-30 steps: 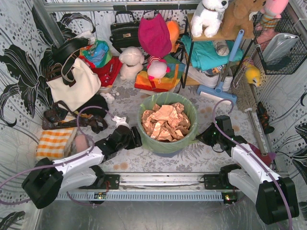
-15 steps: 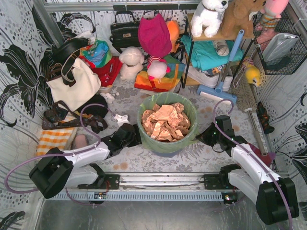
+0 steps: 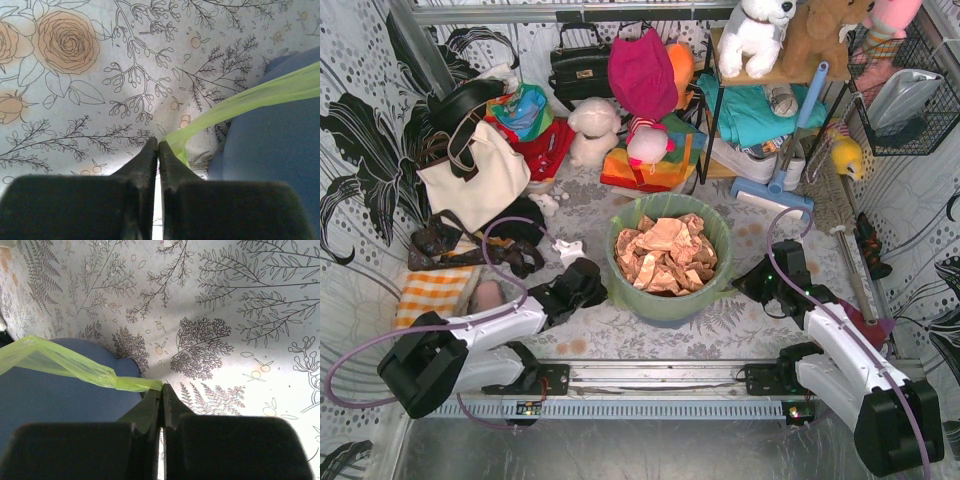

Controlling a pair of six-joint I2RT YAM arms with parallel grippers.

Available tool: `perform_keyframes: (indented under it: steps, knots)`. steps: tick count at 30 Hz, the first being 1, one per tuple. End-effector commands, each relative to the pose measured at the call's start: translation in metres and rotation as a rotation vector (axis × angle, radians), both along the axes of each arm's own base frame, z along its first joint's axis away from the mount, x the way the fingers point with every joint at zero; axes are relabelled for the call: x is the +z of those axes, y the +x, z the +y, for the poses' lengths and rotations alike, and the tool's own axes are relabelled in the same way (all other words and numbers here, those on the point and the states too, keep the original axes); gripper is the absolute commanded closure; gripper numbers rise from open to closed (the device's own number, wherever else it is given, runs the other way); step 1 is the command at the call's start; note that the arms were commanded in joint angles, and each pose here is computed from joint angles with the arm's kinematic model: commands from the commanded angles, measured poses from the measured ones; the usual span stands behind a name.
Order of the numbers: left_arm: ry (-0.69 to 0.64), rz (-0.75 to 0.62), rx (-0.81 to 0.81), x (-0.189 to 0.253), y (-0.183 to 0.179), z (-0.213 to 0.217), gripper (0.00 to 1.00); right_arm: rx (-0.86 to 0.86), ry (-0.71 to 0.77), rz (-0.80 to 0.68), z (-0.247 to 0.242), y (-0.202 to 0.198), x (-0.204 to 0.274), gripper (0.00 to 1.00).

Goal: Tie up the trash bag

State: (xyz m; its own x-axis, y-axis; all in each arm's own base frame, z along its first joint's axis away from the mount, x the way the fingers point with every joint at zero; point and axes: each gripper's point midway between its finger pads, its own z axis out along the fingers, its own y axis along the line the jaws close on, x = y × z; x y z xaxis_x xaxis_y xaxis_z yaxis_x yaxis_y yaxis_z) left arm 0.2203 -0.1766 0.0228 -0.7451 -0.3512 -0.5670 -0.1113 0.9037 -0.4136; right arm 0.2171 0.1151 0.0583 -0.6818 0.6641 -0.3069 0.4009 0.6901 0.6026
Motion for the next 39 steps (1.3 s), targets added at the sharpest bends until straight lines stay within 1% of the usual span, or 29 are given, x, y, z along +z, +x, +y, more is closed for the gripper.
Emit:
perform_keyframes:
  steps: [1, 2, 4, 7, 8, 12, 15, 18, 23, 28, 31, 34, 37, 39]
  knots:
    - [0.060, -0.006, 0.045, 0.003, 0.002, 0.015, 0.92, -0.043, -0.038, -0.011, -0.010, 0.004, 0.005, 1.00]
    - [0.062, -0.009, 0.053, 0.005, 0.002, 0.016, 0.96, -0.043, -0.038, -0.010, -0.009, 0.004, 0.005, 1.00]
    - [0.071, -0.013, 0.078, 0.007, 0.002, 0.021, 0.99, -0.044, -0.036, -0.010, -0.009, 0.004, 0.005, 1.00]
    - [0.076, -0.017, 0.131, 0.007, 0.000, 0.031, 0.98, -0.043, -0.030, -0.011, -0.009, 0.004, 0.005, 1.00]
    - [0.068, -0.023, 0.133, 0.009, 0.000, 0.031, 0.96, -0.036, -0.025, -0.012, -0.007, 0.004, 0.006, 1.00]
    - [0.005, -0.058, 0.096, 0.019, 0.001, 0.021, 0.75, -0.027, -0.013, -0.007, -0.004, 0.003, 0.007, 1.00]
    - [-0.034, -0.086, 0.029, 0.026, 0.002, 0.010, 0.64, -0.033, -0.013, -0.010, -0.005, 0.003, 0.007, 1.00]
    - [-0.054, -0.104, -0.009, 0.027, 0.002, 0.003, 0.56, -0.033, -0.010, -0.014, -0.004, 0.004, 0.009, 1.00]
    - [-0.076, -0.092, -0.064, 0.025, 0.000, -0.008, 0.40, -0.029, -0.005, -0.008, -0.003, 0.004, 0.008, 1.00]
    - [-0.134, -0.084, -0.126, 0.026, -0.005, -0.023, 0.34, -0.034, -0.006, -0.010, -0.004, 0.004, 0.008, 1.00]
    - [-0.160, -0.048, -0.145, 0.022, -0.010, -0.029, 0.32, -0.034, -0.006, -0.010, -0.004, 0.004, 0.008, 1.00]
    - [-0.221, -0.025, -0.187, 0.024, -0.017, -0.041, 0.29, -0.035, -0.009, -0.009, -0.005, 0.004, 0.008, 1.00]
    - [-0.188, 0.013, -0.198, 0.016, -0.020, -0.040, 0.28, -0.036, -0.011, -0.011, -0.005, 0.004, 0.008, 1.00]
    - [-0.157, 0.033, -0.166, 0.010, -0.019, -0.033, 0.28, -0.038, -0.012, -0.011, -0.005, 0.003, 0.007, 1.00]
